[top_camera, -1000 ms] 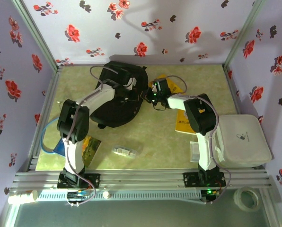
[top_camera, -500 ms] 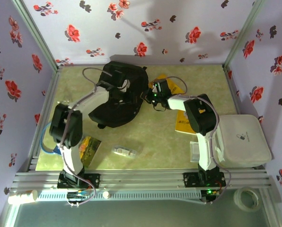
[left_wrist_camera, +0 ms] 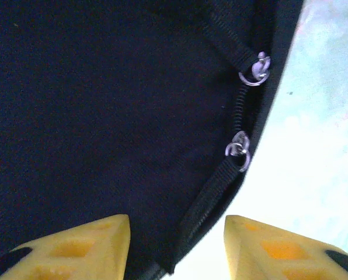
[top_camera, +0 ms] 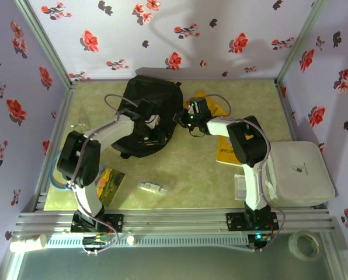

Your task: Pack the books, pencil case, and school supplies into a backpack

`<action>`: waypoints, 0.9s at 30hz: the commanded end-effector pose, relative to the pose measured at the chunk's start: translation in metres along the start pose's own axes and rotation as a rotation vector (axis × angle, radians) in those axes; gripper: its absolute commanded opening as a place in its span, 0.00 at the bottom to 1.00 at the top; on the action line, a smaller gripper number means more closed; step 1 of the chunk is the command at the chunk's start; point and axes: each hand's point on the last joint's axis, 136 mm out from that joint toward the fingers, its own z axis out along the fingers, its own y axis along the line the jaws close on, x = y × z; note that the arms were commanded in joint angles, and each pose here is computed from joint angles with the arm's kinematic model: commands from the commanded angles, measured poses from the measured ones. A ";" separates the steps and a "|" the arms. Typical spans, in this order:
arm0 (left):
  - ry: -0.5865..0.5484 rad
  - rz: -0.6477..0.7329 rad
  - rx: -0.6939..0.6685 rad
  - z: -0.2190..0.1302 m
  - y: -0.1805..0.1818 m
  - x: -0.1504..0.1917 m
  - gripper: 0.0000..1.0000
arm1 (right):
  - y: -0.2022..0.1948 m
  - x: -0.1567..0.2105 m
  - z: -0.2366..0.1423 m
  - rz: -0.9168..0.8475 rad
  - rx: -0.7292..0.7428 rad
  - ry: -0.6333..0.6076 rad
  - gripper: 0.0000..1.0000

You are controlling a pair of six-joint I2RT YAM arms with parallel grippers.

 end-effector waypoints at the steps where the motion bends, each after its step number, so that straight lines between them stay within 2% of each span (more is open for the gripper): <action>1: 0.016 0.037 0.042 0.006 -0.011 -0.006 0.42 | -0.018 0.010 -0.003 0.038 0.062 0.020 0.07; 3: 0.017 0.039 0.053 0.007 -0.015 -0.010 0.39 | -0.018 0.010 -0.003 0.038 0.062 0.019 0.07; 8: 0.008 0.038 0.059 0.007 -0.017 -0.014 0.21 | -0.018 0.010 -0.003 0.037 0.064 0.017 0.07; 11: -0.001 0.041 0.060 0.004 -0.018 -0.015 0.15 | -0.018 0.010 -0.003 0.038 0.065 0.016 0.07; 22: -0.033 0.037 0.054 -0.004 -0.017 -0.021 0.18 | -0.020 0.011 -0.003 0.033 0.068 0.014 0.06; 24: -0.033 0.037 0.053 -0.003 -0.017 -0.022 0.14 | -0.020 0.010 -0.003 0.034 0.067 0.013 0.06; 27: -0.049 0.040 0.042 -0.006 -0.015 -0.025 0.00 | -0.019 0.010 -0.003 0.033 0.065 0.011 0.06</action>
